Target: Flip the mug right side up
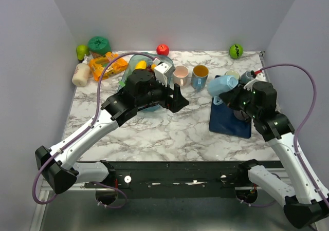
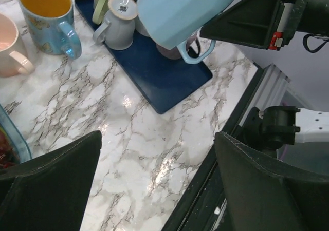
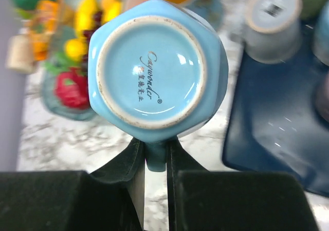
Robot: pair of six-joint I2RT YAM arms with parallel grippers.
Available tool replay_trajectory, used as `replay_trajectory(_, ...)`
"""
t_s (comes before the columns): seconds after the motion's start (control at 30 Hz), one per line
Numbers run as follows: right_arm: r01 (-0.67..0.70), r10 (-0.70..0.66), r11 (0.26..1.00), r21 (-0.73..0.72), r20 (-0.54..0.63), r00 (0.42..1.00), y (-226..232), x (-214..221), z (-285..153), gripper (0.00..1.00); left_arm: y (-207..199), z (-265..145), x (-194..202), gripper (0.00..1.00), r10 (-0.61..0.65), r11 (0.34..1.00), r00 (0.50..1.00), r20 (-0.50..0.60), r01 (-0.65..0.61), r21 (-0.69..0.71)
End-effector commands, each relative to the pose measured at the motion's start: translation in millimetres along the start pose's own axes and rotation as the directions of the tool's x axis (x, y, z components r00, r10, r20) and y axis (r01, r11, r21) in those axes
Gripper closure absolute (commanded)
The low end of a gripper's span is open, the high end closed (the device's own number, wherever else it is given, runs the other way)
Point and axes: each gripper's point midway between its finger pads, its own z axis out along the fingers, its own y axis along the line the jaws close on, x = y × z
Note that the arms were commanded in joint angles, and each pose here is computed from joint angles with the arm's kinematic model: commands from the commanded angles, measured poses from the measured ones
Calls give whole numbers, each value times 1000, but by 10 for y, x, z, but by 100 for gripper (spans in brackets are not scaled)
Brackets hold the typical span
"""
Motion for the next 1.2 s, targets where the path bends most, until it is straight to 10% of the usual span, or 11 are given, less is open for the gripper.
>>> replay_trajectory(0.0, 98, -6, 906, -412, 218, 976, 948, -667, -552, 99, -376, -134, -422, 1, -48, 990, 994, 102, 34, 138)
replay_trajectory(0.5, 135, 225, 587, -798, 321, 920, 1870, -1306, -1555, 99, -1233, -444, -1229, 2, -411, 766, 889, 203, 216, 606)
replay_trajectory(1.17, 116, 280, 454, -883, 265, 923, 2010, -1259, -1766, 99, -1404, -322, -1712, 56, -547, 628, 822, 160, 276, 727)
